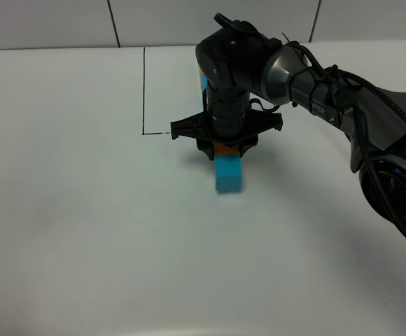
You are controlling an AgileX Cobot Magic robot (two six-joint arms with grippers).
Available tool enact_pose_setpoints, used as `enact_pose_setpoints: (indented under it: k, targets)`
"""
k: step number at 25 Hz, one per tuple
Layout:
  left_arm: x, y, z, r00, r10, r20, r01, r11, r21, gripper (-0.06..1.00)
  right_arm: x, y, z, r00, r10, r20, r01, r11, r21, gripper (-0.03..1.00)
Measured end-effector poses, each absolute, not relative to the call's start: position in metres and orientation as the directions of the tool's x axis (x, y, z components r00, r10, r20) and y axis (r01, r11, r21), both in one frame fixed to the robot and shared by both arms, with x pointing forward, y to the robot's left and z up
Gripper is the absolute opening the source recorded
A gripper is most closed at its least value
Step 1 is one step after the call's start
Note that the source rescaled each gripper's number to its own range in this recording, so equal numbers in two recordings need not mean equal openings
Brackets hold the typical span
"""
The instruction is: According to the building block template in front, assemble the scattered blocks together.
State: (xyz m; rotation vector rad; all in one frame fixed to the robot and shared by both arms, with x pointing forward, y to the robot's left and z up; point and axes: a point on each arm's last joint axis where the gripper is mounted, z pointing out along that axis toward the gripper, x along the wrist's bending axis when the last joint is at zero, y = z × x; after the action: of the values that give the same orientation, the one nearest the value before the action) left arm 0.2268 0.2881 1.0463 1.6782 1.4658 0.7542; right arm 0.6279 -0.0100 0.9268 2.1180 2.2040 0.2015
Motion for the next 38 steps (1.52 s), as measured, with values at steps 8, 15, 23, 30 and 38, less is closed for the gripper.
enact_pose_setpoints:
  k: [8, 15, 23, 30, 38]
  targets:
    - [0.227, 0.288, 1.046, 0.163, 0.985, -0.052, 0.530, -0.043, 0.847, 0.79, 0.629, -0.009, 0.908, -0.042, 0.999, 0.018, 0.991, 0.039, 0.124, 0.01]
    - [0.227, 0.288, 1.046, 0.163, 0.985, -0.052, 0.530, -0.043, 0.847, 0.79, 0.630, -0.007, 0.904, -0.047, 0.999, 0.020, 0.990, 0.044, 0.135, 0.01]
    - [0.227, 0.288, 1.046, 0.163, 0.985, -0.052, 0.530, -0.043, 0.847, 0.79, 0.630, -0.006, 0.904, -0.060, 0.998, 0.022, 0.988, 0.056, 0.142, 0.32]
    - [0.227, 0.288, 1.046, 0.163, 0.985, -0.052, 0.530, -0.043, 0.847, 0.79, 0.631, -0.006, 0.904, -0.119, 0.993, 0.017, 0.982, 0.115, 0.149, 0.96]
    - [0.227, 0.288, 1.046, 0.163, 0.985, -0.052, 0.530, -0.043, 0.847, 0.79, 0.629, -0.008, 0.935, -0.180, 0.983, 0.045, 0.969, 0.169, 0.181, 0.99]
